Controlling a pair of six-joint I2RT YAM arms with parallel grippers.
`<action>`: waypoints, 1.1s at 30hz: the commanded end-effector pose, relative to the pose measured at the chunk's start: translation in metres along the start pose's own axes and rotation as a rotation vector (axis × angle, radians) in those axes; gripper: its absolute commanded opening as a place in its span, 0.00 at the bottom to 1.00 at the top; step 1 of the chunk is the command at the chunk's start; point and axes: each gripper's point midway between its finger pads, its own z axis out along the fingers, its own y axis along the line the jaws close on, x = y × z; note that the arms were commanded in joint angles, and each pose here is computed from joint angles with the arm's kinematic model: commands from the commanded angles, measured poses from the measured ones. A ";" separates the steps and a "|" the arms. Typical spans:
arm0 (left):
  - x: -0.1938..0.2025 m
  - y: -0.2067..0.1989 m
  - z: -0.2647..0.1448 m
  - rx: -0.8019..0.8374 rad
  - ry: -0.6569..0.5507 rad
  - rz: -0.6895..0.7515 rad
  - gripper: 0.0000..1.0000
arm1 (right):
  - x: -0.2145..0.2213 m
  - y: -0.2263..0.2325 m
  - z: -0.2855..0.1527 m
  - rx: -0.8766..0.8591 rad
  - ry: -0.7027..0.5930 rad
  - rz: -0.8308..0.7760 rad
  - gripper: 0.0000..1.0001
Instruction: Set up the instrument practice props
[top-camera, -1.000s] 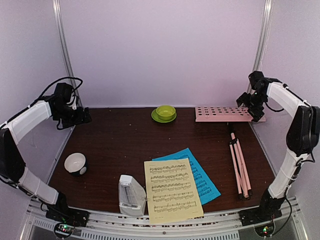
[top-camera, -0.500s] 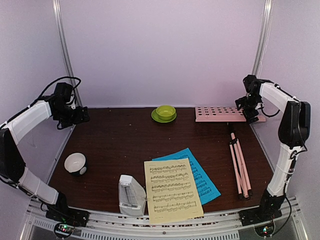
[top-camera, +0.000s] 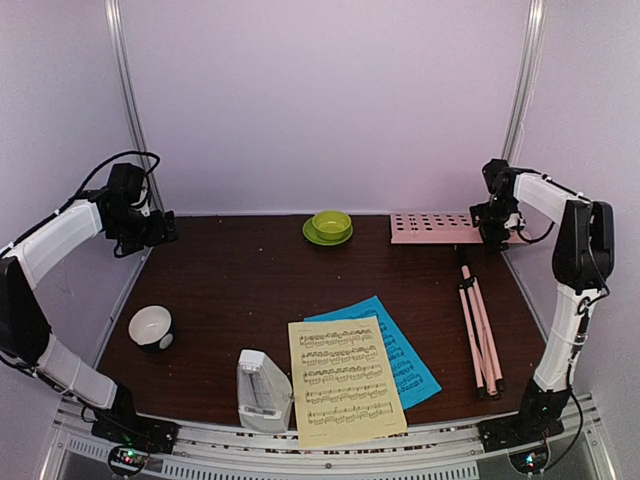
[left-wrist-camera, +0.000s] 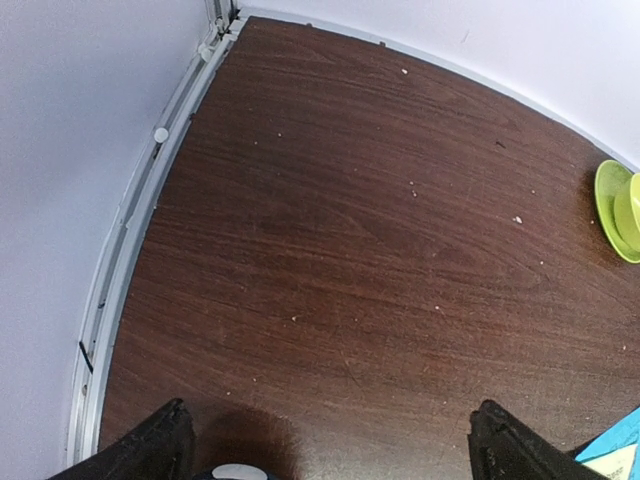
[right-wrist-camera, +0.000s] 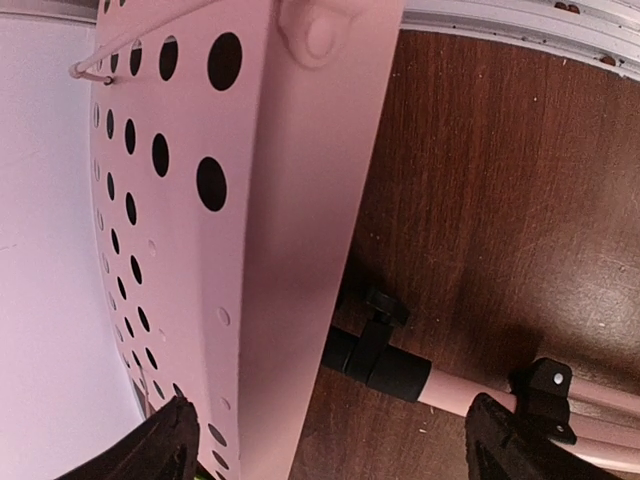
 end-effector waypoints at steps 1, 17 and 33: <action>-0.014 0.001 -0.011 0.002 -0.044 -0.020 0.98 | -0.003 -0.001 0.019 -0.012 -0.008 0.063 0.91; -0.014 0.003 -0.015 -0.006 -0.045 -0.020 0.98 | -0.008 0.013 0.035 -0.092 -0.028 0.138 0.70; -0.024 -0.009 -0.032 0.069 -0.099 -0.024 0.98 | -0.007 0.039 0.007 -0.286 0.011 0.173 0.37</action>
